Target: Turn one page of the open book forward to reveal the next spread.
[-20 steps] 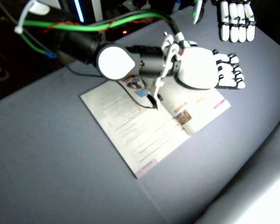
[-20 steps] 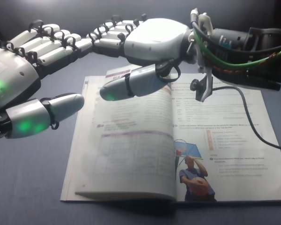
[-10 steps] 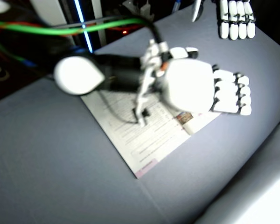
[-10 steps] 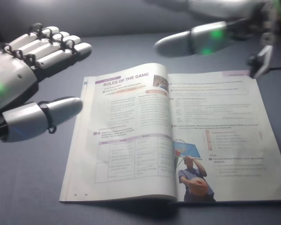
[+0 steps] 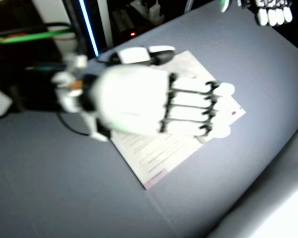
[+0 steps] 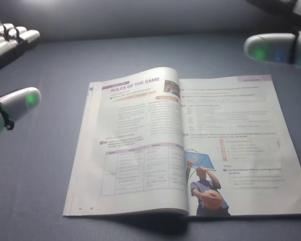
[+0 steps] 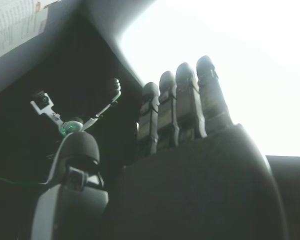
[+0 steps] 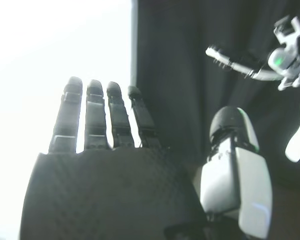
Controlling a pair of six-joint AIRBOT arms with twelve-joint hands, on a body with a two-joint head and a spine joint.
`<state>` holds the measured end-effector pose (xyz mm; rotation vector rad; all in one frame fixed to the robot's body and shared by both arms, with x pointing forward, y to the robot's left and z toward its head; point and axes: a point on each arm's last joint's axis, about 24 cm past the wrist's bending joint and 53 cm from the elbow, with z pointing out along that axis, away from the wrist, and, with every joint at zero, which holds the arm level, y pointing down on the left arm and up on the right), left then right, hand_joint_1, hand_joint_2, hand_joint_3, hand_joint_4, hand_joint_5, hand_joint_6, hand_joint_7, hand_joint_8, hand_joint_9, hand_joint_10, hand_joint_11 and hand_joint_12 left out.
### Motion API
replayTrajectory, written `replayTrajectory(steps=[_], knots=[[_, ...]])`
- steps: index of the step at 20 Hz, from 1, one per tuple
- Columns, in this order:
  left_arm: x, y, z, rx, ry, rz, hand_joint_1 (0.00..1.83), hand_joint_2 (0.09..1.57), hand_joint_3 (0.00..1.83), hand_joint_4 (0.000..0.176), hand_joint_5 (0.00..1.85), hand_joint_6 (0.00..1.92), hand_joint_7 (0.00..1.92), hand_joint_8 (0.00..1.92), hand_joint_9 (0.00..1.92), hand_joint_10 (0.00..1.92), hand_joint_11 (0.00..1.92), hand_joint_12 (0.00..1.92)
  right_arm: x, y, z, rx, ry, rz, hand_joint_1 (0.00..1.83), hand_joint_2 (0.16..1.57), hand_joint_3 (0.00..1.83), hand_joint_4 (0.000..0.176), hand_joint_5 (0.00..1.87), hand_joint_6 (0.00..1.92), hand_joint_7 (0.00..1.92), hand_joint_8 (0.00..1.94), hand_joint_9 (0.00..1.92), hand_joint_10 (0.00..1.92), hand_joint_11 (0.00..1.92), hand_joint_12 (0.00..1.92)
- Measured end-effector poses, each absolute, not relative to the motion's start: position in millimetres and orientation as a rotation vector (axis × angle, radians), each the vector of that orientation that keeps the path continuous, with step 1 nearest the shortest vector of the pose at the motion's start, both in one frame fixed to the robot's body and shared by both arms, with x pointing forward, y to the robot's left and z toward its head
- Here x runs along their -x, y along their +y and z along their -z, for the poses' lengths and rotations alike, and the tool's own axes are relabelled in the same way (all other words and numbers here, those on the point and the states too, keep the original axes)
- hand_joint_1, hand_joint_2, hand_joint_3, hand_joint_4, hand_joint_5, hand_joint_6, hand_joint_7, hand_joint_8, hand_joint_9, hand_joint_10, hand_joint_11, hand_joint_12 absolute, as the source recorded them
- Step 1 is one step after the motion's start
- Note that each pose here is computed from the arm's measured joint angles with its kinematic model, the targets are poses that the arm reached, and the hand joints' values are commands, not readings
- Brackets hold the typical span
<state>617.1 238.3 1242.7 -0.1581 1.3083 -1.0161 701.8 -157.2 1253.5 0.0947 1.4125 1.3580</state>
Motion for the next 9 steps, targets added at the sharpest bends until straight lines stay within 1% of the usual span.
replayTrajectory(steps=[1, 3, 4, 5, 7, 8, 9], knots=[[-614, 239, -1244, 0.162, 1.297, 1.030, 0.04, 1.42, 0.01, 0.009, 0.17, 0.00, 0.15, 0.00, 0.04, 0.00, 0.00, 0.00, -694, -161, -1251, -0.101, 1.404, -1.375, 0.00, 1.24, 0.01, 0.011, 0.05, 0.01, 0.05, 0.01, 0.03, 0.00, 0.05, 0.02], [-609, 243, -1241, 0.180, 1.295, 1.051, 0.16, 1.41, 0.00, 0.025, 0.18, 0.00, 0.15, 0.00, 0.04, 0.00, 0.00, 0.00, -679, -175, -1250, -0.129, 1.375, -1.391, 0.00, 1.31, 0.01, 0.000, 0.07, 0.00, 0.06, 0.00, 0.02, 0.00, 0.03, 0.01], [-608, 246, -1241, 0.197, 1.285, 1.058, 0.16, 1.43, 0.00, 0.000, 0.17, 0.00, 0.15, 0.00, 0.06, 0.01, 0.00, 0.00, -670, -183, -1255, -0.134, 1.343, -1.394, 0.00, 1.34, 0.02, 0.000, 0.09, 0.01, 0.08, 0.01, 0.03, 0.01, 0.04, 0.02], [-605, 252, -1245, 0.217, 1.258, 1.072, 0.12, 1.43, 0.00, 0.000, 0.16, 0.00, 0.16, 0.00, 0.11, 0.02, 0.04, 0.02, -652, -201, -1259, -0.145, 1.304, -1.389, 0.00, 1.39, 0.03, 0.000, 0.06, 0.00, 0.04, 0.00, 0.00, 0.00, 0.01, 0.00], [-603, 254, -1247, 0.223, 1.244, 1.087, 0.11, 1.43, 0.00, 0.000, 0.15, 0.00, 0.16, 0.00, 0.12, 0.02, 0.04, 0.02, -642, -212, -1257, -0.158, 1.290, -1.374, 0.00, 1.38, 0.02, 0.000, 0.07, 0.01, 0.05, 0.00, 0.00, 0.00, 0.00, 0.00], [-601, 254, -1250, 0.225, 1.230, 1.104, 0.16, 1.39, 0.00, 0.000, 0.16, 0.00, 0.16, 0.00, 0.13, 0.01, 0.07, 0.03, -633, -223, -1253, -0.188, 1.280, -1.356, 0.05, 1.40, 0.02, 0.000, 0.08, 0.01, 0.05, 0.00, 0.00, 0.00, 0.00, 0.00], [-598, 252, -1251, 0.227, 1.222, 1.115, 0.22, 1.37, 0.00, 0.000, 0.16, 0.00, 0.16, 0.00, 0.15, 0.01, 0.09, 0.04, -628, -233, -1249, -0.218, 1.266, -1.352, 0.17, 1.40, 0.01, 0.000, 0.11, 0.01, 0.06, 0.01, 0.02, 0.00, 0.01, 0.01]])
